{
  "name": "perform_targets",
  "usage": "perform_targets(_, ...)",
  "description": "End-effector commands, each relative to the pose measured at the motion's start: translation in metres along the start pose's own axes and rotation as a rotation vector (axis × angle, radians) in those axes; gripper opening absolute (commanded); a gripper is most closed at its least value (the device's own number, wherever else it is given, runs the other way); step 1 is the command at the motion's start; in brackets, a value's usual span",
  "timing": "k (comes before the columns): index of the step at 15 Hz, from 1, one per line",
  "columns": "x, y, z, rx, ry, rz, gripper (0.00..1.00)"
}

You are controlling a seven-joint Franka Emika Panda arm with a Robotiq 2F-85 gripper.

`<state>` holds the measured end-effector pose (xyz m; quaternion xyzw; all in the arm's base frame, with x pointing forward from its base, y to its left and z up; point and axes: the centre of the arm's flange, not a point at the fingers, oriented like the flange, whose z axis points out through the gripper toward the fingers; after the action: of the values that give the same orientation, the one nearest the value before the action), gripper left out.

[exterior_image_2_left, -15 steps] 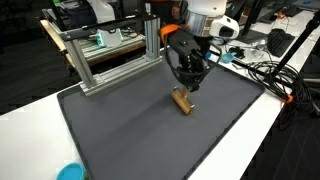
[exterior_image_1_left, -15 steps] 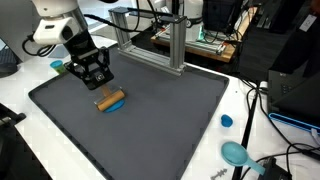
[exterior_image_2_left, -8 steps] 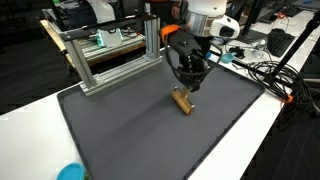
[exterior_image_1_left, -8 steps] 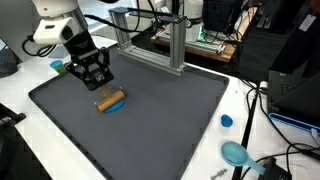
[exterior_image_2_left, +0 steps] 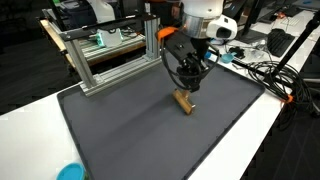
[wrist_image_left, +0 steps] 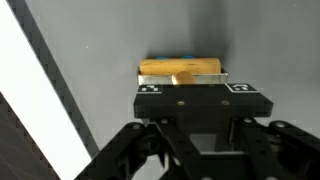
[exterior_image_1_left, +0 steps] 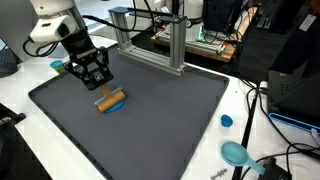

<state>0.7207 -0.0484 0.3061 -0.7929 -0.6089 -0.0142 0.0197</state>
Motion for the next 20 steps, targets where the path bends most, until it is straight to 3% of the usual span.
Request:
perform_targets(1, 0.009, 0.000, 0.037, 0.030, 0.080, -0.029, 0.22)
perform_targets(14, 0.009, 0.001, 0.054, 0.046, 0.142, -0.116, 0.22)
perform_targets(16, 0.006, 0.006, 0.049, 0.066, 0.112, -0.084, 0.22)
perform_targets(17, -0.004, 0.002, 0.003, 0.003, 0.074, -0.089, 0.47)
perform_targets(19, -0.004, 0.002, 0.003, 0.004, 0.074, -0.088, 0.47)
perform_targets(20, -0.004, 0.002, 0.003, 0.004, 0.075, -0.088, 0.22)
